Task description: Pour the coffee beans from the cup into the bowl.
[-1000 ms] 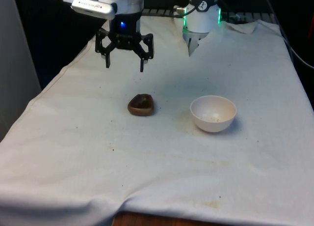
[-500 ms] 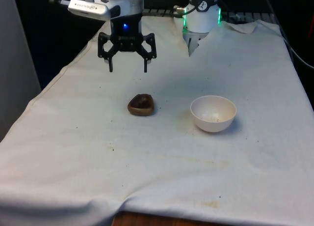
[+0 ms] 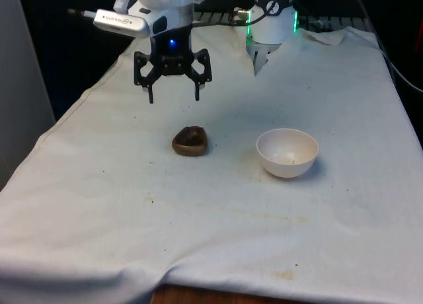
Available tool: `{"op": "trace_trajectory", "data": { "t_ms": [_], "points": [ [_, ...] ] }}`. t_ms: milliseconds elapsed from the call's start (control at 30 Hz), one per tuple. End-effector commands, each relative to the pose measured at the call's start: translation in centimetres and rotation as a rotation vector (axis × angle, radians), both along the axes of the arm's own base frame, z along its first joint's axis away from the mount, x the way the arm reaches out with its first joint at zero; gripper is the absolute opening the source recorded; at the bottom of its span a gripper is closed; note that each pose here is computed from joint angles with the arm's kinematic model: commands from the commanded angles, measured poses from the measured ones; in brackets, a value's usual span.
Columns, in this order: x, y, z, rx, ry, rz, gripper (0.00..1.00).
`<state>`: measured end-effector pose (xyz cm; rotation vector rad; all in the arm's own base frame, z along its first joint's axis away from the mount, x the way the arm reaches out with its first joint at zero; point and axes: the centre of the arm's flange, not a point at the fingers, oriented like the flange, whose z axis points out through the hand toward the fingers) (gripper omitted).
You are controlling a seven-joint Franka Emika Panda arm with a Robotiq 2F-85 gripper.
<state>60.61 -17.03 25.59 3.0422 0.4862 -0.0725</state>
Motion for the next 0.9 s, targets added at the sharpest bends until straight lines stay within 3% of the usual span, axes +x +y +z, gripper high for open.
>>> {"op": "trace_trajectory", "data": {
  "t_ms": [0, 133, 167, 200, 400, 433, 467, 500, 633, 733, 767, 800, 867],
  "points": [
    [0.1, 0.1, -0.2, -0.001, -0.008, 0.014, 1.0],
    [0.1, 0.1, -0.6, -0.001, -0.009, 0.053, 1.0],
    [0.0, 0.0, -0.4, -0.001, 0.003, 0.039, 1.0],
    [0.2, 0.0, -0.7, -0.002, -0.013, 0.06, 1.0],
    [0.4, 0.0, -1.3, -0.008, -0.04, 0.105, 1.0],
    [0.4, 0.0, -1.5, -0.008, -0.042, 0.113, 1.0],
    [0.3, -0.1, -1.4, -0.012, -0.027, 0.103, 1.0],
    [0.4, 0.0, -1.6, -0.009, -0.045, 0.119, 1.0],
    [0.4, 0.0, -2.1, -0.008, -0.056, 0.155, 1.0],
    [0.4, 0.1, -2.4, -0.003, -0.059, 0.176, 1.0],
    [0.3, -0.1, -2.3, -0.008, -0.046, 0.167, 1.0],
    [0.4, 0.1, -2.6, -0.001, -0.057, 0.183, 1.0],
    [0.4, 0.1, -2.8, 0.005, -0.053, 0.207, 1.0]
  ]
}}
